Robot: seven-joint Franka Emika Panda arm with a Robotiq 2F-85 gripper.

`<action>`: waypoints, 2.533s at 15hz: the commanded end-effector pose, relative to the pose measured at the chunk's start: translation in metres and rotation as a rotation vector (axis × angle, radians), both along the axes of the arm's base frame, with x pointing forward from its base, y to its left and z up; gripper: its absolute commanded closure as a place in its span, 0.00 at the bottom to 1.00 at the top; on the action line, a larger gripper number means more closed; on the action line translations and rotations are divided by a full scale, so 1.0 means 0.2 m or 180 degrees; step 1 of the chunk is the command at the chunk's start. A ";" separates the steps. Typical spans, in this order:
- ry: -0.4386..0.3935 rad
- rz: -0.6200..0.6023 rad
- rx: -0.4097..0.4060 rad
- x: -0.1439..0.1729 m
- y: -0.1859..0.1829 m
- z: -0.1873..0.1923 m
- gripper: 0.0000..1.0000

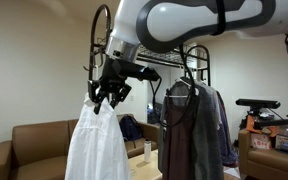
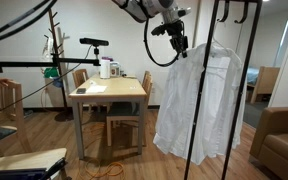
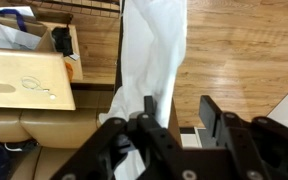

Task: Hang the white shirt on the same rod as the other clothes

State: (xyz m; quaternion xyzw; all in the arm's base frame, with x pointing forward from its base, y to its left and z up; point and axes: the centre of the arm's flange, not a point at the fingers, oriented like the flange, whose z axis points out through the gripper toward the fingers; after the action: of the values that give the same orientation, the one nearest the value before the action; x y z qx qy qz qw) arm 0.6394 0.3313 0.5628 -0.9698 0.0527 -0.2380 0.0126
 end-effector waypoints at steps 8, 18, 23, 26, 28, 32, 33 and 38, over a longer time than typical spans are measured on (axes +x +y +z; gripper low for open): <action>-0.0112 -0.0059 0.0048 0.01 0.02 -0.01 0.90; -0.0720 -0.0350 0.0147 0.07 -0.06 0.08 0.90; -0.1074 -0.0494 0.0040 0.07 -0.07 0.13 0.89; -0.1173 -0.0533 0.0034 0.07 -0.06 0.14 0.90; -0.1058 -0.0507 0.0007 0.07 -0.05 0.13 0.84; -0.0795 -0.0498 0.0005 0.06 -0.05 0.09 0.50; -0.0716 -0.0495 0.0016 0.04 -0.04 0.03 0.45; -0.0254 -0.0436 -0.0023 0.05 -0.01 0.02 0.11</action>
State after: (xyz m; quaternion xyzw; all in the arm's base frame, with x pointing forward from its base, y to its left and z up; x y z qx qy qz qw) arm 0.6506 0.3315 0.5604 -0.9365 0.1326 -0.3246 0.0058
